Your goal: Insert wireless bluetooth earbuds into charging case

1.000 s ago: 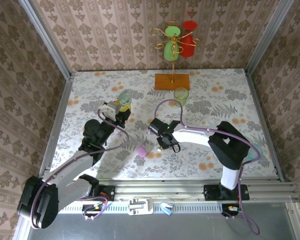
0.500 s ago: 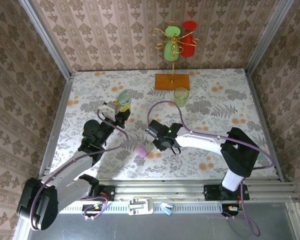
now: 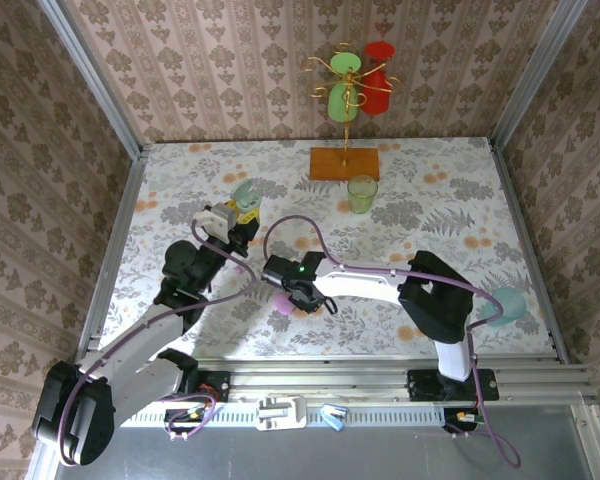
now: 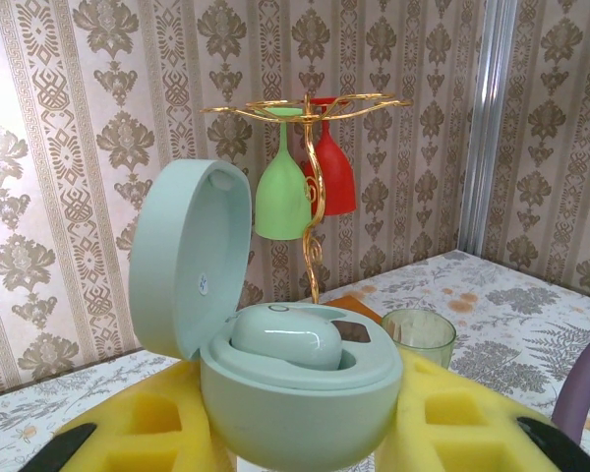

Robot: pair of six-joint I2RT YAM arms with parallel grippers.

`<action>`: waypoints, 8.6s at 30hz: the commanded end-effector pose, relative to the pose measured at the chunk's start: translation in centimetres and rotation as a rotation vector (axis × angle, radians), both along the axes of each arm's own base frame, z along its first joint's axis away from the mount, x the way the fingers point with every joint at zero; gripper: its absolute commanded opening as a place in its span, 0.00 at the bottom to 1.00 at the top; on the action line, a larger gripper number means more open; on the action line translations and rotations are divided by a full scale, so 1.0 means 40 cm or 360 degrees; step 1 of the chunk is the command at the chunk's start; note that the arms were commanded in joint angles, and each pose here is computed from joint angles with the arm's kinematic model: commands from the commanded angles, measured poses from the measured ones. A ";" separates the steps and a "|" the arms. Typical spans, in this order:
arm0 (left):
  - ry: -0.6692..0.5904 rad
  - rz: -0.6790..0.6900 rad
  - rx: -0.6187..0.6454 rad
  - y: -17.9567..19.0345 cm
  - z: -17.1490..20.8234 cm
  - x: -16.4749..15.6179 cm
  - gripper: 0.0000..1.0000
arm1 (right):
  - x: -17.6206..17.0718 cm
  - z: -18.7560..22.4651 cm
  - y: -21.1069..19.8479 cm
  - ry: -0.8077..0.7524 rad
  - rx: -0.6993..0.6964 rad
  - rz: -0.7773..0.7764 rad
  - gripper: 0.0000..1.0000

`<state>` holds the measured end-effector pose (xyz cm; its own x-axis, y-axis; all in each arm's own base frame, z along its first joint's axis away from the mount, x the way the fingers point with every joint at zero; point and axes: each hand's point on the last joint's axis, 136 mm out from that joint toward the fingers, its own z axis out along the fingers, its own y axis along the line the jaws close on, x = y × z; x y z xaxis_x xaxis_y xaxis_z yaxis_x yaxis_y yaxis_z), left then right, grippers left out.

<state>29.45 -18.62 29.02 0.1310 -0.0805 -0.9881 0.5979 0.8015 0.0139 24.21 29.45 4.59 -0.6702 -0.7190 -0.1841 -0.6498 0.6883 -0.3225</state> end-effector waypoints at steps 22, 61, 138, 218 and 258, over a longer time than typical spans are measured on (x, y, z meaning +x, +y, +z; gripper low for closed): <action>-0.0087 0.0015 -0.0011 0.006 0.053 0.002 0.10 | 0.002 -0.048 -0.018 0.0004 -0.0298 0.0108 0.29; -0.0208 -0.0490 0.0211 -0.138 -0.026 -0.055 0.10 | 0.053 0.288 -0.030 0.0128 0.1355 -0.0362 0.22; -0.0225 -0.1232 0.0127 -0.285 -0.010 -0.179 0.10 | 0.110 0.599 -0.058 -0.0035 0.2250 -0.0294 0.41; -0.0156 -0.0738 0.0274 -0.212 -0.072 -0.105 1.00 | 0.267 0.363 -0.101 0.0176 0.2472 -0.1082 0.20; 0.0528 0.0131 0.0403 -0.016 -0.256 0.085 1.00 | 0.187 0.139 -0.430 -0.0484 0.1366 -0.1291 0.84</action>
